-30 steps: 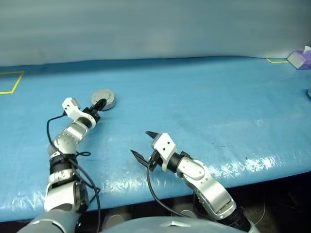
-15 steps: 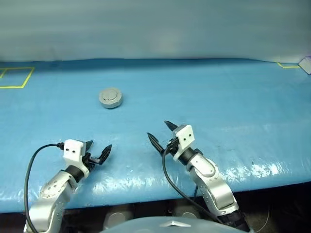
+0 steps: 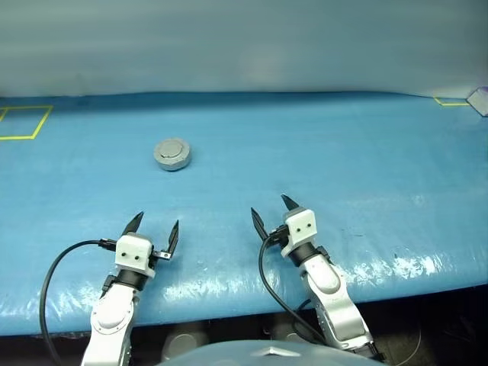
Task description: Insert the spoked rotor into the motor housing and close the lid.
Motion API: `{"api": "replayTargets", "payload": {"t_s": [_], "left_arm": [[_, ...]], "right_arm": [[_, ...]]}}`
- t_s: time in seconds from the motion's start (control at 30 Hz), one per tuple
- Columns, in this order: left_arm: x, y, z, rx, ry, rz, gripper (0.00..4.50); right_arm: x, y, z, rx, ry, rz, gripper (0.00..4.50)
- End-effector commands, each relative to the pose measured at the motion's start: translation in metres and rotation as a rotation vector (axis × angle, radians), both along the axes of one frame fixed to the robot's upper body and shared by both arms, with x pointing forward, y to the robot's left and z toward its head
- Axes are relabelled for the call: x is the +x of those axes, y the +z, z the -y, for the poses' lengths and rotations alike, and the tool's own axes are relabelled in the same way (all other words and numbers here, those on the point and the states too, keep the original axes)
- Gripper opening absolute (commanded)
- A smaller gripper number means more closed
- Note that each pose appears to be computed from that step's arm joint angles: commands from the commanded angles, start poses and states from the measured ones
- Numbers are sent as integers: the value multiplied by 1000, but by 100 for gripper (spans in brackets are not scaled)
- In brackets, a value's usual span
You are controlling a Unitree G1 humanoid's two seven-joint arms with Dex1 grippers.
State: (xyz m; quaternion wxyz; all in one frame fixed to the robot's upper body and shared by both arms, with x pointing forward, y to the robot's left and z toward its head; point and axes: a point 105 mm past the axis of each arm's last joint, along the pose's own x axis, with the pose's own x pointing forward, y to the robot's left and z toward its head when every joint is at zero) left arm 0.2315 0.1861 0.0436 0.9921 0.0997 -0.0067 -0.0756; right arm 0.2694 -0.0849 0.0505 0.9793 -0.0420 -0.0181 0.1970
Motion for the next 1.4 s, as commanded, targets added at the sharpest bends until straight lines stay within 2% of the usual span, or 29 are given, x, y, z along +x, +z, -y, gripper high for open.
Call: {"api": "replayTargets", "payload": {"t_s": [0.03,1.4], "left_arm": [[5,11,-1,13,13,70,448],[17,14,-6,30,-2,97,448]], "right_arm": [[3,10,1,9,-20,49,450],[5,12,-1,20,-31,53,450]]}}
